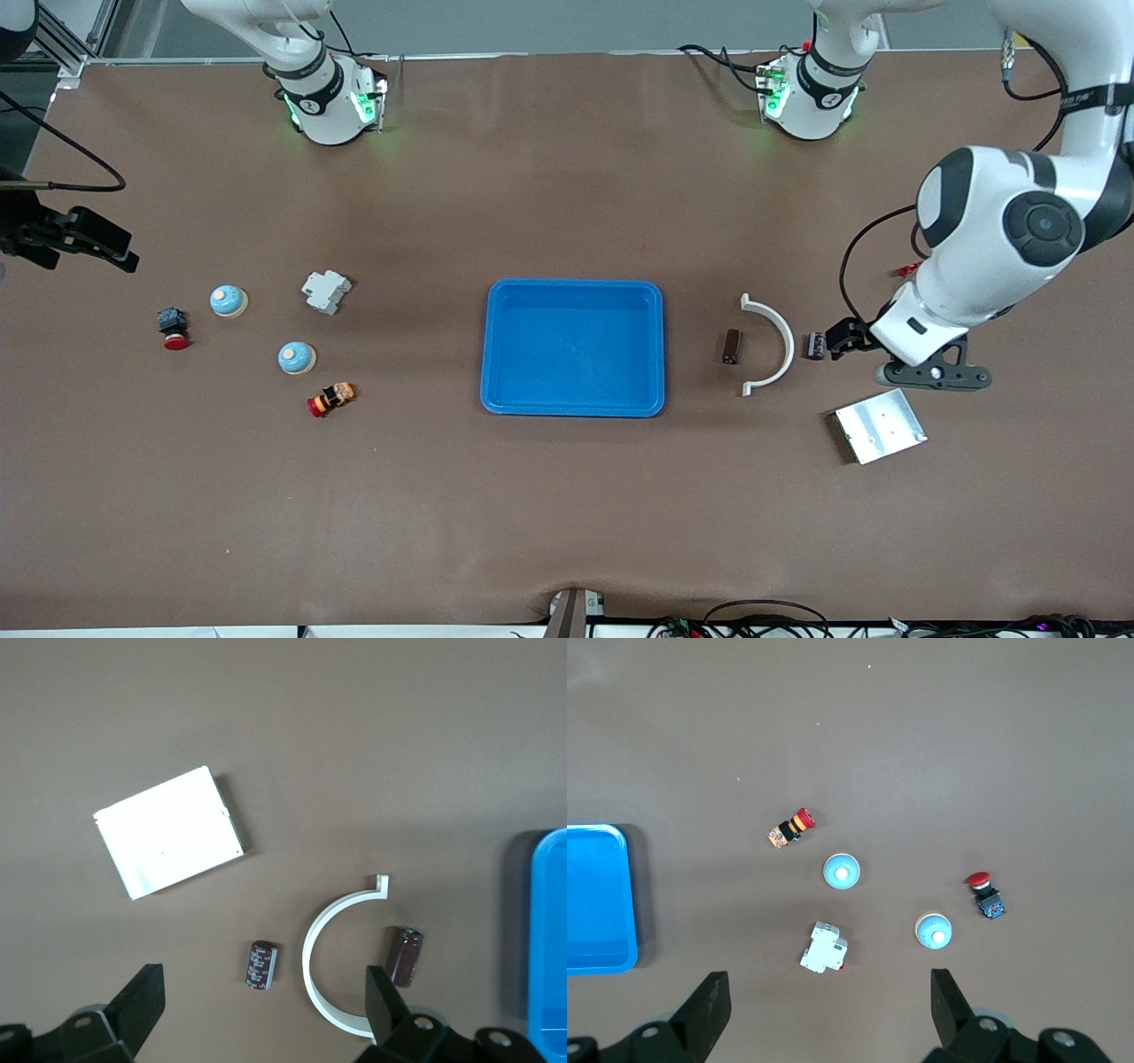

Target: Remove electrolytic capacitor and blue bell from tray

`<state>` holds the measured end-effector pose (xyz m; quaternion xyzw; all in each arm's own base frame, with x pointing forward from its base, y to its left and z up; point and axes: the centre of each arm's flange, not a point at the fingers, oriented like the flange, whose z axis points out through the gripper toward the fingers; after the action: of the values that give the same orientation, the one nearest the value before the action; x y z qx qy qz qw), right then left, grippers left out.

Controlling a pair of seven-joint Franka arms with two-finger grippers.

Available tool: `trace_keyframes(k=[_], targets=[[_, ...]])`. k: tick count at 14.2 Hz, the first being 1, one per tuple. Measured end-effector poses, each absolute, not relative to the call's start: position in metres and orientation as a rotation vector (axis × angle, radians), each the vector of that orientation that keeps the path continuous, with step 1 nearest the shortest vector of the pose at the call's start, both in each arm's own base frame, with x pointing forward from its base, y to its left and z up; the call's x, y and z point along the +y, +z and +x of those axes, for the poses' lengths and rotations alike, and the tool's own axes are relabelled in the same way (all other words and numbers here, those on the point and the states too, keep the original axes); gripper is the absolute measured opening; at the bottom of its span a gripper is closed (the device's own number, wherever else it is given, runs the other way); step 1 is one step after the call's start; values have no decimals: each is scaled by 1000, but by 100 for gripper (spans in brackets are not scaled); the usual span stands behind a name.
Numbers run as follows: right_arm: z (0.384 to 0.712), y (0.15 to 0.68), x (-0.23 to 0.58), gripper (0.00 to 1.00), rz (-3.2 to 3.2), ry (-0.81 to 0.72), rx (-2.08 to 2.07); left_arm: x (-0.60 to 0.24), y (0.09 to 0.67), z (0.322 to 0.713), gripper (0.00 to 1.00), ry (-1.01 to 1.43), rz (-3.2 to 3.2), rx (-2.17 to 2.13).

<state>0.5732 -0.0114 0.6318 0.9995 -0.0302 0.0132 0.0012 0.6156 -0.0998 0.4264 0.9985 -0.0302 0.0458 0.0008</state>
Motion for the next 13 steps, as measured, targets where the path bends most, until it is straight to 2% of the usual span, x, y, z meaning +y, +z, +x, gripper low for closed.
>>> trace_keyframes(k=[5, 13], targets=[[573, 632, -21, 100, 3137, 41, -111, -87, 485, 602, 100, 197, 3143, -32], [570, 630, -17, 100, 3146, 4, -103, -94, 537, 584, 100, 13, 3158, -39]])
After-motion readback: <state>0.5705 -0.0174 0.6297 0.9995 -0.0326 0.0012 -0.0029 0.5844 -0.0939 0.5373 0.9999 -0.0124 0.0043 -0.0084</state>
